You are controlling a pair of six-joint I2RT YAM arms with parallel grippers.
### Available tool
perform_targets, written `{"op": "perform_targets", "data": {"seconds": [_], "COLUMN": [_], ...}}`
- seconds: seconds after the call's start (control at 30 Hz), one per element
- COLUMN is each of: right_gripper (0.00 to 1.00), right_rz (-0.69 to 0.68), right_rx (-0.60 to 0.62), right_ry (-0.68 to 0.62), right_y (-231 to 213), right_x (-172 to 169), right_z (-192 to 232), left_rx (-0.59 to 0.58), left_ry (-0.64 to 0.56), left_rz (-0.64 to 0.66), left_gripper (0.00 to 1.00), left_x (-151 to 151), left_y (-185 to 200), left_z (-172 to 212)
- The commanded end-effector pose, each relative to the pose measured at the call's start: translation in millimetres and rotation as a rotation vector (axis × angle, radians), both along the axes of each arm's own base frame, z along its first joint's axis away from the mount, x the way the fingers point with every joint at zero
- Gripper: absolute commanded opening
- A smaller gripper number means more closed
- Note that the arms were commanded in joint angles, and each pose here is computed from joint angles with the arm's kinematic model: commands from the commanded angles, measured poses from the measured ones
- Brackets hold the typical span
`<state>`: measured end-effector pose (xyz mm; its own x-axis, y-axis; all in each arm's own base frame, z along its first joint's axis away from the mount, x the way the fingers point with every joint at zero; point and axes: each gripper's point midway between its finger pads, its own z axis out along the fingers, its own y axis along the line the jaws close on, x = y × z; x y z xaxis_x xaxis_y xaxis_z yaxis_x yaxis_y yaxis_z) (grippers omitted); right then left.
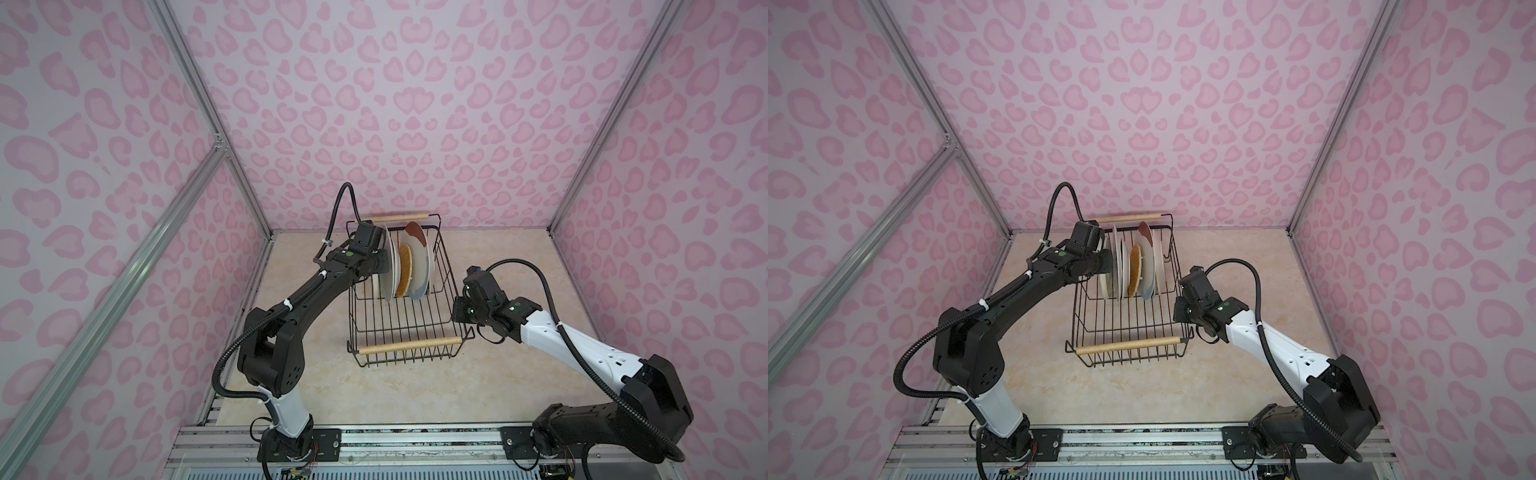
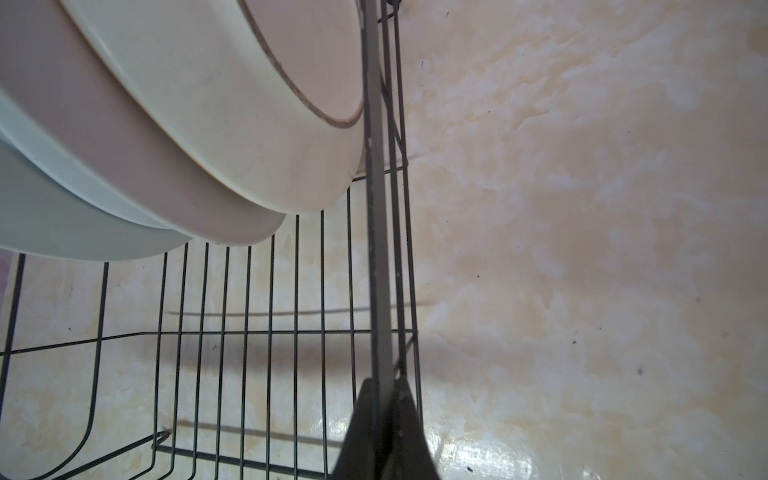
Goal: Load the plates into the dish rack
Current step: 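Lower the leaf plate into the rack slot beside the checked plate, then open the left gripper and release the leaf plate in the rack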
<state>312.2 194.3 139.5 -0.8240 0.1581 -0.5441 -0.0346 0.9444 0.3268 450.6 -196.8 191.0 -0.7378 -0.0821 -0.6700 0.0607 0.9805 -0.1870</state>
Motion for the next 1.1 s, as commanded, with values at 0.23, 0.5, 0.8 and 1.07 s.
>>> {"op": "perform_targets", "data": {"seconds": [0.23,0.5,0.8,1.07], "right_gripper": [0.0,0.0,0.04,0.21], "right_rz": [-0.031,-0.035,-0.038,-0.049], "right_rx": [0.056,0.055,0.058,0.063], "right_ry": [-0.016,-0.021,-0.018,-0.039], "right_y": [4.0,2.6,2.8,-2.4], "right_x": [3.5,3.3,4.0,5.2], "right_z": [8.2,10.7,11.0,22.1], "left_rx": [-0.039,-0.062,-0.101,-0.16], "left_ry": [-0.066,-0.085,-0.116,-0.158], "left_rz": [0.011,0.013,-0.001,-0.018], "left_gripper": [0.34,0.35,0.42,0.43], "left_x": [5.5,-2.9,-15.0,-35.4], "left_y": [-7.1,-5.3,-3.0,5.7], "left_z": [21.5,36.0,59.2,87.9]}}
